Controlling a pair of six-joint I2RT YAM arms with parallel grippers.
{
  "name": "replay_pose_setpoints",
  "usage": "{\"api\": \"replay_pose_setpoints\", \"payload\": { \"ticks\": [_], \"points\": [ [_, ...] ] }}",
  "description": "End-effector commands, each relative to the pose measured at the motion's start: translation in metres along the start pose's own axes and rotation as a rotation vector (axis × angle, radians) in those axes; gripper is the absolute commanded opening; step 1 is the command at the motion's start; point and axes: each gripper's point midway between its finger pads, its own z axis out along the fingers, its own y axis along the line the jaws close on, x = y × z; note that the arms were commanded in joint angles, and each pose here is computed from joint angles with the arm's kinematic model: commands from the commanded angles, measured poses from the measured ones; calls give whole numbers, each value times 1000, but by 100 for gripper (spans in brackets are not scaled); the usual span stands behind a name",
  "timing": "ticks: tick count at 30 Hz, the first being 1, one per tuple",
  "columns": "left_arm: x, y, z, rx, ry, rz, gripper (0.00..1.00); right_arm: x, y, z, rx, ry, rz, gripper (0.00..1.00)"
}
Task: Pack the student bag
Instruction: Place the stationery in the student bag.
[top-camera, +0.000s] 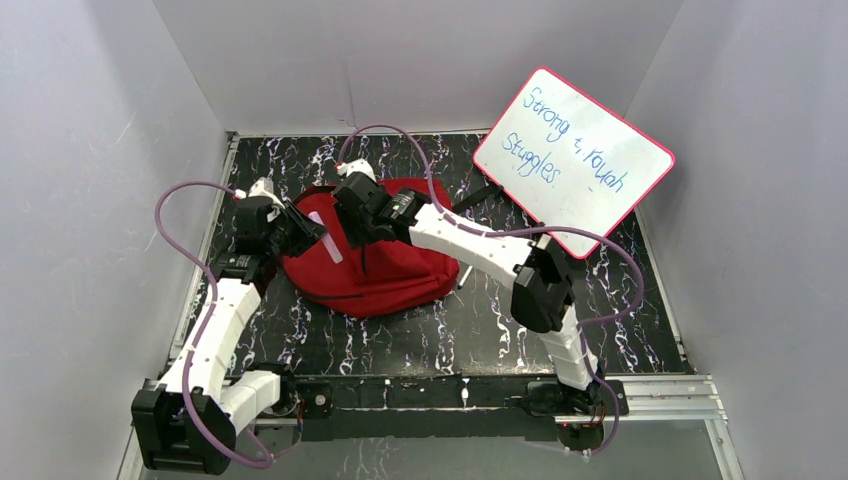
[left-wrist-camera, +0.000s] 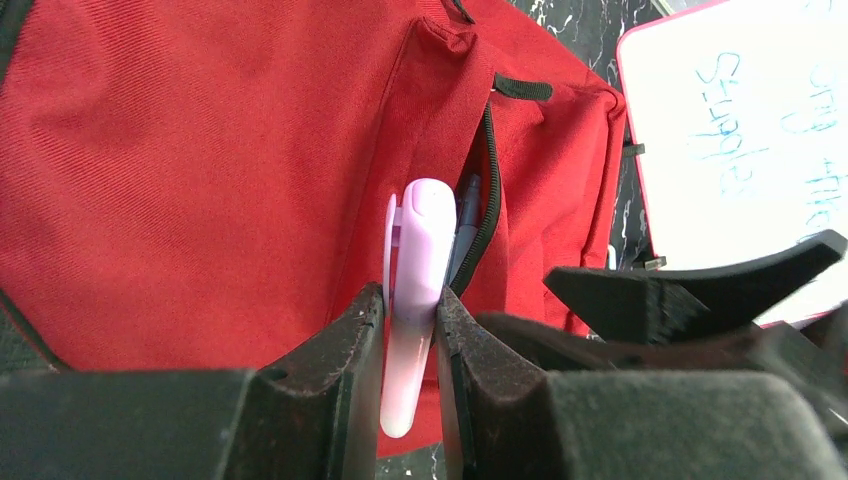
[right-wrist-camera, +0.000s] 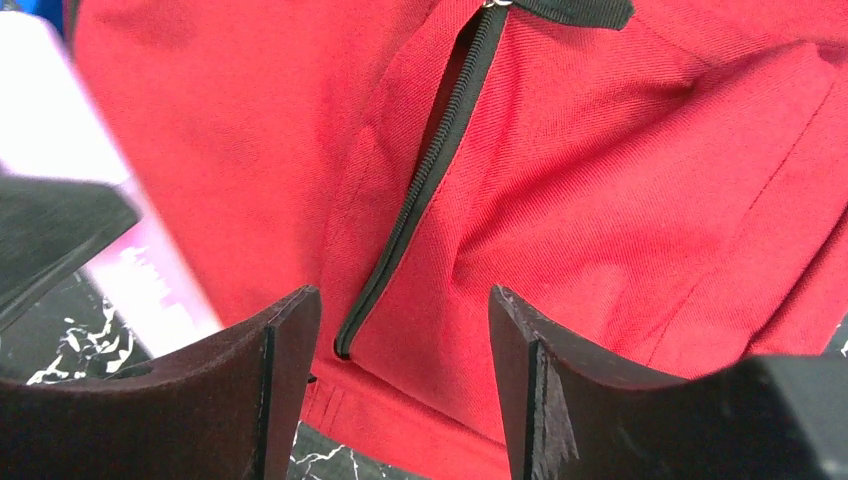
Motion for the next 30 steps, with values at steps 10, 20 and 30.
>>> {"api": "replay_pose_setpoints", "payload": {
  "ticks": [10,20,30],
  "points": [
    [9,12,-12,-35,-5,-7,0,-13,-12,32,93,-37,-22,47],
    [12,-2,-3,48,30,14,0,-23,-5,15,34,-69,-15,0],
    [-1,-19,21,128,22,13,0,-40,12,-5,-107,-127,-18,0]
  ]
}}
